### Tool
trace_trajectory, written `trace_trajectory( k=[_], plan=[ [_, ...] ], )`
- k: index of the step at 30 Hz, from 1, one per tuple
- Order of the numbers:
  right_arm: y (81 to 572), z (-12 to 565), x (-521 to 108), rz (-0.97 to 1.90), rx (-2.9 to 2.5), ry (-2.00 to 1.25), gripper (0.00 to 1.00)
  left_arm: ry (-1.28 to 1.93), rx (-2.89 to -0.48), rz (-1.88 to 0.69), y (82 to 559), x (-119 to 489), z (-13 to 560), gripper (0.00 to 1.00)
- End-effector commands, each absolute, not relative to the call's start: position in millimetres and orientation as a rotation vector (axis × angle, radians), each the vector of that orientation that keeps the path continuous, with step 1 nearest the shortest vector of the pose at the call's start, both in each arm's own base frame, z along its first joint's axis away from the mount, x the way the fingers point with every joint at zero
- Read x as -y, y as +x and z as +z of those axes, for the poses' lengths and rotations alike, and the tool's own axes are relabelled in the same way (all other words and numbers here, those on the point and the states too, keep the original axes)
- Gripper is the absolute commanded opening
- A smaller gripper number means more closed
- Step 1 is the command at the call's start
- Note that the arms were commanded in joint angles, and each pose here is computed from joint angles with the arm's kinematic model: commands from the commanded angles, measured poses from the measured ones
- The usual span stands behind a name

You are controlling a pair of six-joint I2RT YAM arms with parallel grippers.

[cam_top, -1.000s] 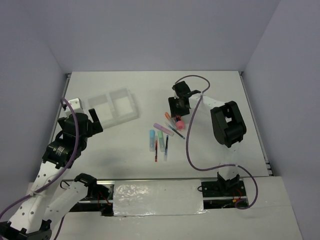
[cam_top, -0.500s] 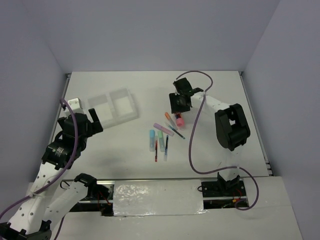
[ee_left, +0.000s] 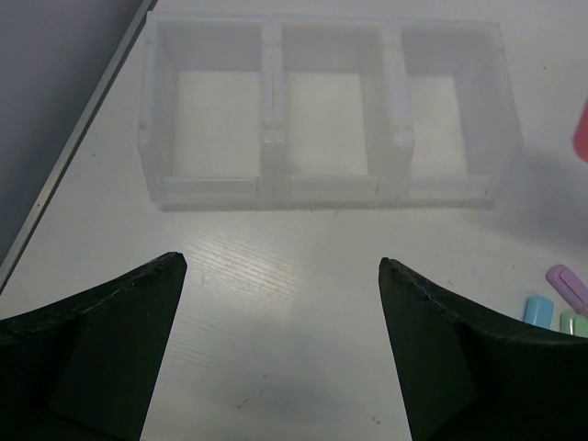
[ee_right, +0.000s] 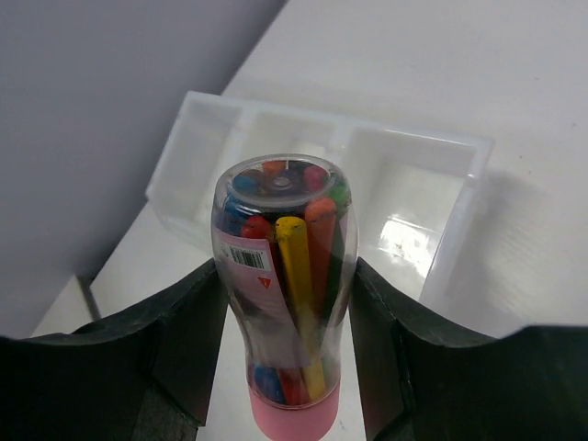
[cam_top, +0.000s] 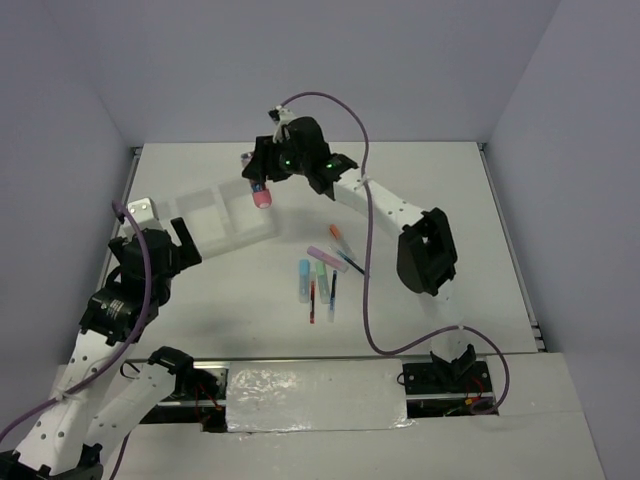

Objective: Sort the stationery into containers
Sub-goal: Place the stationery in the storage box.

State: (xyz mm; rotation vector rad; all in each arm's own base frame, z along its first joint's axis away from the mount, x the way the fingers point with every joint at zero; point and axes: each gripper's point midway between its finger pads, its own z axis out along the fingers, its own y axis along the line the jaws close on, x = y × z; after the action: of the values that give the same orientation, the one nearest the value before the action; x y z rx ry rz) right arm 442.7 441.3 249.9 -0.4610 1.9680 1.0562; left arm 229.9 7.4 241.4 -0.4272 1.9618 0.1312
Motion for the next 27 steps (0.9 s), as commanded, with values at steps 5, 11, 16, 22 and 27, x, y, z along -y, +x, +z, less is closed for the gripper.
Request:
trace_trajectory(
  k=[5,11,16,22,27],
  plan=[
    [483.0,233.2,-485.9,0.839,-1.867,-0.39,0.18,-0.426,-1.939,0.143,232.7,-9.2,247.9,0.99],
    [487.5,208.3,-502.2,0.8,-1.863,-0.425,0.23,-0.418,-1.933,0.131,232.3,-8.0,249.2,0.99],
    [479.0,194.3,-508.9,0.805,-1.883,-0.475,0.59,-0.4,-1.939,0.113,235.4,-3.7,248.7,0.99],
    [469.8,238.8,-500.7,0.793,-1.825,-0.499,1.0,-0.396,-1.938,0.108,235.6,-2.9,248.1,0.99],
    [469.8,286.8,-449.3,0.609,-1.835,-0.438,1.0,-0.394,-1.949,0.112,236.7,-2.2,246.6,0.99]
  ],
)
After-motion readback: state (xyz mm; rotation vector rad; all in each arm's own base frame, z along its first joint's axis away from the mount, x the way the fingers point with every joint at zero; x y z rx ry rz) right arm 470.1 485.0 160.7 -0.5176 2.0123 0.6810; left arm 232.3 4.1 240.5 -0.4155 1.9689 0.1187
